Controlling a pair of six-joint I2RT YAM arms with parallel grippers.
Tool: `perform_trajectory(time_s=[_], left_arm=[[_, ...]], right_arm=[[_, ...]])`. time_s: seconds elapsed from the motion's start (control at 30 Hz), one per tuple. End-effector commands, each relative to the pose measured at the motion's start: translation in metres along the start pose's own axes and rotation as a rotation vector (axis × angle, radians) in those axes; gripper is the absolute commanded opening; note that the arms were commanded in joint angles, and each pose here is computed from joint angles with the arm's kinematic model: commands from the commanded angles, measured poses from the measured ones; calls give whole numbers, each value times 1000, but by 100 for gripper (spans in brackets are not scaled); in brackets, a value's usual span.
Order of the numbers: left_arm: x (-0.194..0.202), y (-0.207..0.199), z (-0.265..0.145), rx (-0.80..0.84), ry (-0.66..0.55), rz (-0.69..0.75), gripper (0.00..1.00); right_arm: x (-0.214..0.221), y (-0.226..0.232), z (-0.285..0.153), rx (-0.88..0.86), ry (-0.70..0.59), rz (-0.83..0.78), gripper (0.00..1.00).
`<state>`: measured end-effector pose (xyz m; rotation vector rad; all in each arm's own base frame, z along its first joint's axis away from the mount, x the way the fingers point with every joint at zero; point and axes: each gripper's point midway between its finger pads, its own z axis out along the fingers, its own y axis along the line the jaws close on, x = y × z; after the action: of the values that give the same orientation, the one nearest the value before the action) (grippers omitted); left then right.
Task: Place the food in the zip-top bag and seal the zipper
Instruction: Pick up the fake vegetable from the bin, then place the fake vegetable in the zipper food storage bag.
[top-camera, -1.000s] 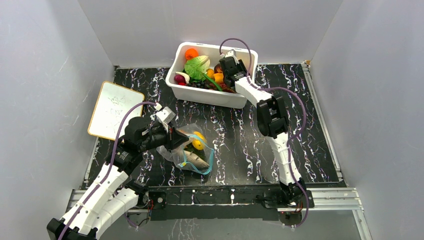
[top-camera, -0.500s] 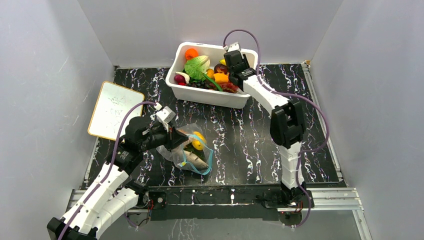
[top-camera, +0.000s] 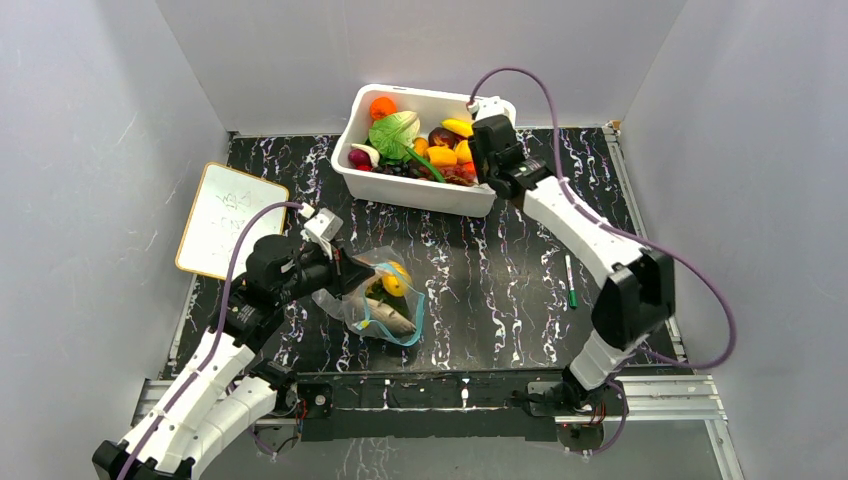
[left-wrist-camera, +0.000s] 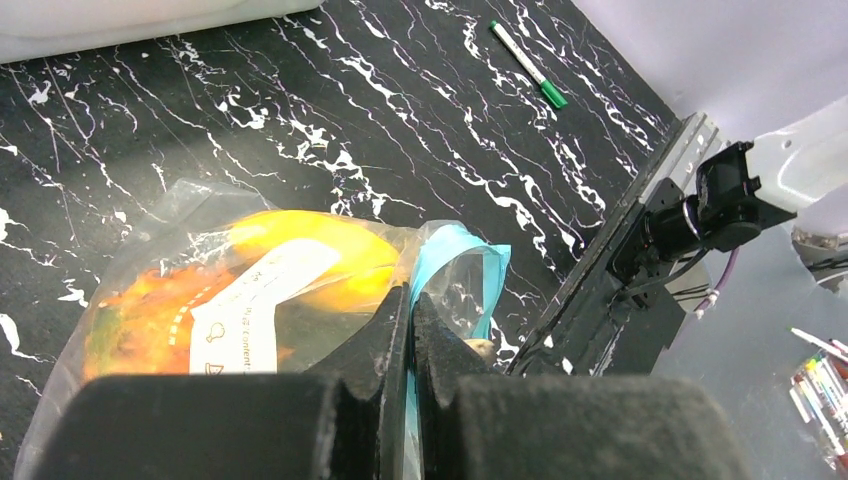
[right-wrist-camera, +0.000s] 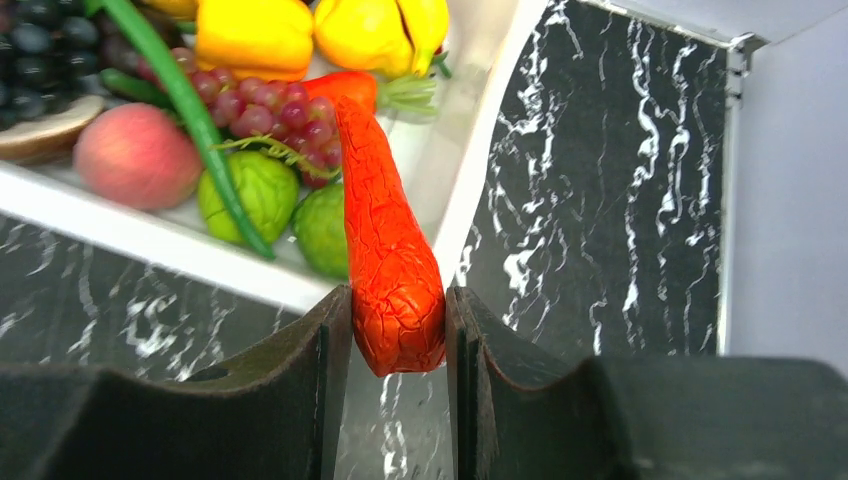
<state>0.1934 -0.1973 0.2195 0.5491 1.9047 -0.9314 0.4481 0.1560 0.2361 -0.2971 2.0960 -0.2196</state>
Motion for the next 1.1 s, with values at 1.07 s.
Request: perform_trajectory(time_s=[1.07], left_arm=[[-104, 19, 14, -168, -264, -97, 0]], right_arm=[[33, 79, -269, -1064, -206, 335, 26]])
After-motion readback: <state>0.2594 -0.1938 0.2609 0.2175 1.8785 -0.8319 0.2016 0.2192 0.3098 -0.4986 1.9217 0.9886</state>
